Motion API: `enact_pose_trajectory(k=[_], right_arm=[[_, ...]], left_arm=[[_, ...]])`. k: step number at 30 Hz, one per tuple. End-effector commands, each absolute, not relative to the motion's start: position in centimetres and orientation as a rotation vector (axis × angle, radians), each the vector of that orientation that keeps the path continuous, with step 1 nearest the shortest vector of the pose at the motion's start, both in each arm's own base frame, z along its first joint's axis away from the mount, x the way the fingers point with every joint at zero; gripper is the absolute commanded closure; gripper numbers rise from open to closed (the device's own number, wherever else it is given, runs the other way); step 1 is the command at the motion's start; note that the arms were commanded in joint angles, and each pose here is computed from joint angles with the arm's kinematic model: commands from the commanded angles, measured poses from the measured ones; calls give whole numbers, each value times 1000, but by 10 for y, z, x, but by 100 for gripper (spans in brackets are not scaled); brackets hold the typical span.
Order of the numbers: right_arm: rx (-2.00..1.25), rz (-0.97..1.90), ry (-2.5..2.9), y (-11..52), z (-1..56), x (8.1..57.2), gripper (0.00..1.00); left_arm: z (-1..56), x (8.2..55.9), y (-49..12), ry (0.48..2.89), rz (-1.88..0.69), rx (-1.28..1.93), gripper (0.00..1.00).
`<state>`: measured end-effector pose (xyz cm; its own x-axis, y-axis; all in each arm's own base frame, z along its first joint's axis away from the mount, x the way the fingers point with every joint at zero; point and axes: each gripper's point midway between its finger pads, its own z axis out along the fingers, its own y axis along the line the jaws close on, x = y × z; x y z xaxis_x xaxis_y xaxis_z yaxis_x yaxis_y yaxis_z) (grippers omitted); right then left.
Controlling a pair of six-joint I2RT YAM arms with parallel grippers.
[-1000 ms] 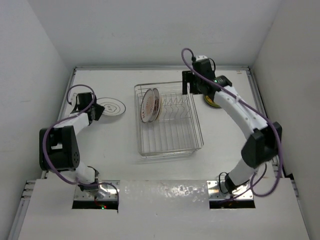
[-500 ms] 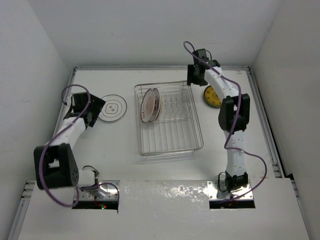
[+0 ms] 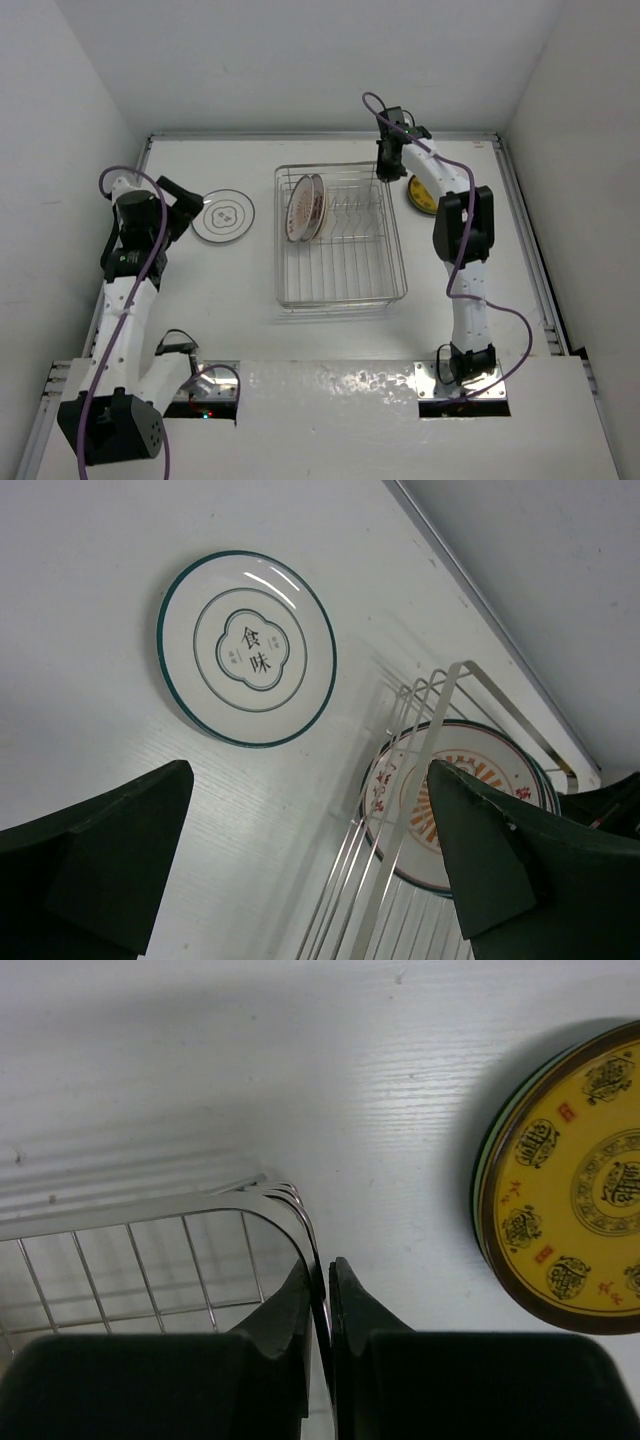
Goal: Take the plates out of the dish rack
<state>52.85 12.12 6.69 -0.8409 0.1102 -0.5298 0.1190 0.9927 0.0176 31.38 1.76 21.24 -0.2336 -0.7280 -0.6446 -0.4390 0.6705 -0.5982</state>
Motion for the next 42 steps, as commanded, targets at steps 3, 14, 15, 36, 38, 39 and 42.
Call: enact_pose_trajectory(k=[3,14,15,36,38,39,42], right_arm=[[300,-122,2448,95,104,556,95],[380,-57,2454,82,86,568,80],[363,-30,2456,86,86,570,70],[-14,294,2175,253,242,436,32],[2,286,2159,266,240,432,51],[6,286,2163,273,236,434,56],[6,262,2166,287,236,437,57]], left_arm=[[235,306,21,1884,-296,-772,0],[211,309,16,1955,-297,-705,0],[210,310,16,1957,-297,-701,0],[227,281,42,1904,-67,-630,0],[230,279,39,1891,-79,-618,0],[231,279,38,1888,-82,-612,0],[233,279,37,1885,-88,-606,0]])
